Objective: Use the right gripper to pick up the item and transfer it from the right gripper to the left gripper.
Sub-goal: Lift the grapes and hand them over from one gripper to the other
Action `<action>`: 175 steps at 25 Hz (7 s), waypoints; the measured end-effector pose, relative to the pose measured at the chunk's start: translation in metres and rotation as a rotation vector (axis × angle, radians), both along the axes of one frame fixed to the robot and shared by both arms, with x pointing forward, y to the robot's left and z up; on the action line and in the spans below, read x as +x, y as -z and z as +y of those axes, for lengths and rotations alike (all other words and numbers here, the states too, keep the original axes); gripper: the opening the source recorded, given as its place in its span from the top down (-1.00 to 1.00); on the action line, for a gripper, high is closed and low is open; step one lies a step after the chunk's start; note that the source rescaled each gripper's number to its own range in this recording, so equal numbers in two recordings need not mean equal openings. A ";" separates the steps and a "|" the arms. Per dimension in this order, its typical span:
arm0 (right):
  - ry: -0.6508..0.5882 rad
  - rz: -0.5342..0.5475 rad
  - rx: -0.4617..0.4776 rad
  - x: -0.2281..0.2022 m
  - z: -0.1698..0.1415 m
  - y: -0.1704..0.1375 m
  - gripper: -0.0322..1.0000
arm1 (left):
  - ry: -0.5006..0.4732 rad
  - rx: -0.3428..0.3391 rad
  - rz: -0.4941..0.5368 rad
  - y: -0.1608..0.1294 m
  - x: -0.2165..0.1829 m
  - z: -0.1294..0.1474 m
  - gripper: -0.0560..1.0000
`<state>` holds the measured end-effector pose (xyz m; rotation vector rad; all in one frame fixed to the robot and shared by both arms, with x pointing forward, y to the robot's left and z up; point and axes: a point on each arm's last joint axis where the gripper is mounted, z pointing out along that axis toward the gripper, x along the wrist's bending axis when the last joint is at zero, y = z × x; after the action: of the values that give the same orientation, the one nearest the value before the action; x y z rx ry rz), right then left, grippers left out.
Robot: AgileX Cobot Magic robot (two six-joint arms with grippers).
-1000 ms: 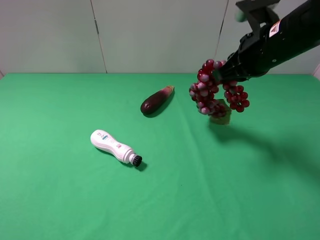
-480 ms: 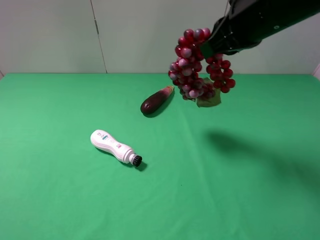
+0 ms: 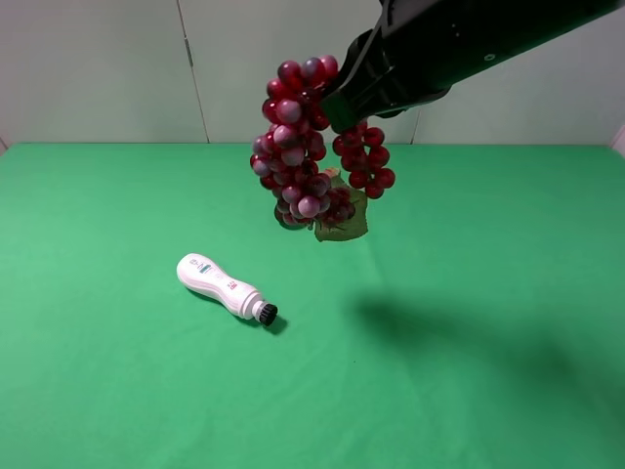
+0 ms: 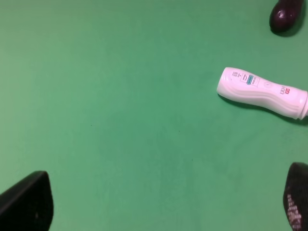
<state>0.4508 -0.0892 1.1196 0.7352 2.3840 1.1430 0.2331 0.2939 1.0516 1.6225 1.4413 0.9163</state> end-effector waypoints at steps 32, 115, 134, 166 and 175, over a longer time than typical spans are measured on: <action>-0.103 0.011 -0.070 -0.005 0.008 0.009 0.87 | 0.254 0.092 -0.079 -0.024 0.051 -0.017 -1.00; -0.254 0.007 -0.161 -0.006 0.015 0.022 0.91 | 1.197 -0.021 -0.067 0.079 0.211 -0.122 -1.00; -0.253 0.011 -0.155 -0.006 0.016 0.022 0.91 | 1.200 0.061 -0.062 0.081 0.213 -0.136 -1.00; -0.253 0.014 -0.153 -0.007 0.016 0.022 0.94 | 1.243 0.123 -0.032 0.095 0.238 -0.160 0.85; -0.244 -0.007 -0.138 -0.005 0.016 0.021 -0.59 | 1.233 0.139 -0.022 0.097 0.240 -0.159 0.87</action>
<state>0.4459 -0.0727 1.0991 0.4031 2.5692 1.0545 0.4727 0.1345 0.9548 2.1079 0.1582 0.2792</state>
